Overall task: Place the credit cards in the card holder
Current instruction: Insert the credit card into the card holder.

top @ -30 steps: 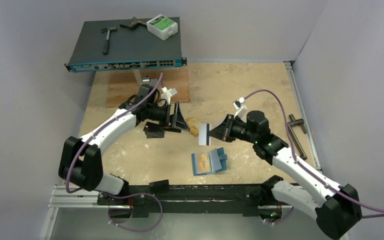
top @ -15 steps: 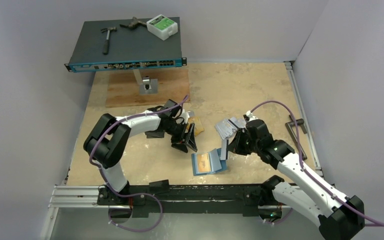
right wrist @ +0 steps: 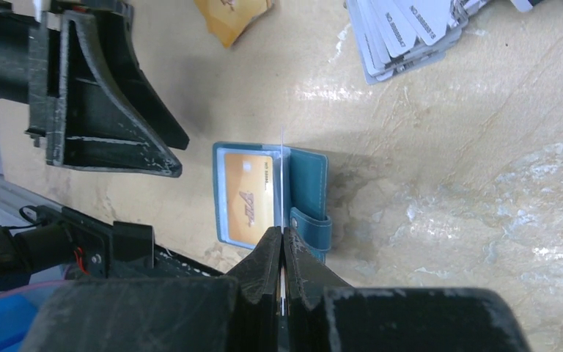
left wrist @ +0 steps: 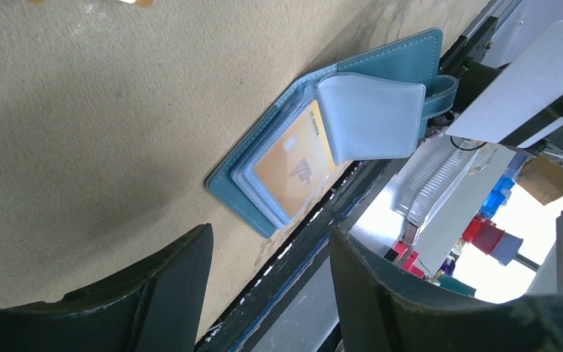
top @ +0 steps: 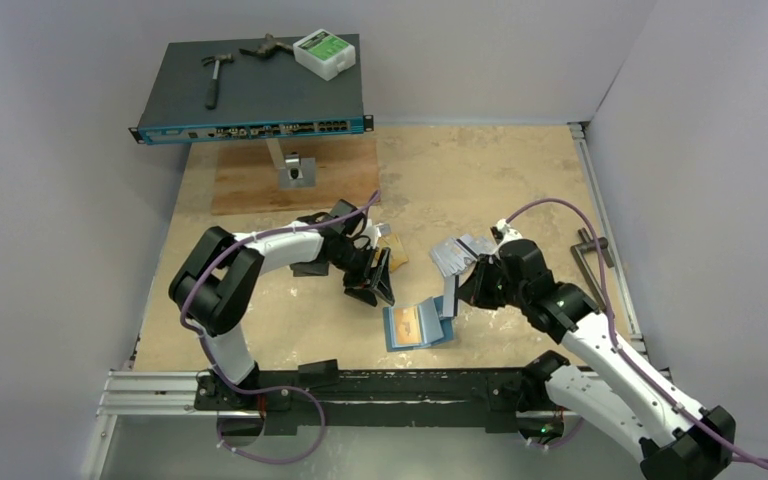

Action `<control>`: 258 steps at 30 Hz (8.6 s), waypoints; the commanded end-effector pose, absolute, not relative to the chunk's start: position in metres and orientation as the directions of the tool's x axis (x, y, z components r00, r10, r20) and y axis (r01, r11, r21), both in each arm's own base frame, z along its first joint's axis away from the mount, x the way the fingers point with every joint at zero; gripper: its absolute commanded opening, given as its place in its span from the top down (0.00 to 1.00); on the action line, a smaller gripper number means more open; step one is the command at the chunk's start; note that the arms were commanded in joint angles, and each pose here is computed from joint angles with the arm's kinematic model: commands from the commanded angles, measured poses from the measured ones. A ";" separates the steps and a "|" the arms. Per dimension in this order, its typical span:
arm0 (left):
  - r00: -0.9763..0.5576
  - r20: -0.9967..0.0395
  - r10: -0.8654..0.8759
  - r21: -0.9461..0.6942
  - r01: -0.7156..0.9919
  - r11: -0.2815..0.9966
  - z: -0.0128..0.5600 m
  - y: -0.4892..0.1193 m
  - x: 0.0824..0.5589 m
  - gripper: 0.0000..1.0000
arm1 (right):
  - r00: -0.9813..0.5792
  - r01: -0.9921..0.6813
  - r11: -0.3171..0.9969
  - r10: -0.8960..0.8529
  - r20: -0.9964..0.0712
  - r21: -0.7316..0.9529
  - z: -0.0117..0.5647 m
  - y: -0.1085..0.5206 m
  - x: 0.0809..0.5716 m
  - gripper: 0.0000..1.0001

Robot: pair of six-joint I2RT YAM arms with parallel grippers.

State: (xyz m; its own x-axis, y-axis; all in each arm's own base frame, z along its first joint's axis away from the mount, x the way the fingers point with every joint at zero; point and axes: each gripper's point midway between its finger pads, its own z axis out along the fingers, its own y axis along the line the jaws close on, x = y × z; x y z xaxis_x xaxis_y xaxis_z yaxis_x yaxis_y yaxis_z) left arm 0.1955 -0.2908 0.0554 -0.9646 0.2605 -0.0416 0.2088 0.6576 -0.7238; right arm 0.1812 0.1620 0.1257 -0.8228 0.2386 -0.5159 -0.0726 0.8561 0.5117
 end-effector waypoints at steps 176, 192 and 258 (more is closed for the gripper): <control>-0.938 -0.029 0.345 -0.625 0.286 0.726 0.019 -0.292 0.173 0.79 | -0.757 0.109 0.676 0.531 -0.380 0.729 0.053 0.197 0.143 1.00; -0.937 -0.008 0.349 -0.648 0.270 0.712 0.019 -0.294 0.168 0.61 | -0.729 0.088 0.635 0.566 -0.385 0.768 0.047 0.210 0.157 1.00; -0.992 0.067 0.110 -0.676 0.036 0.736 0.003 -0.268 0.201 0.71 | -0.627 0.009 0.540 0.659 -0.416 0.842 0.046 0.217 0.183 1.00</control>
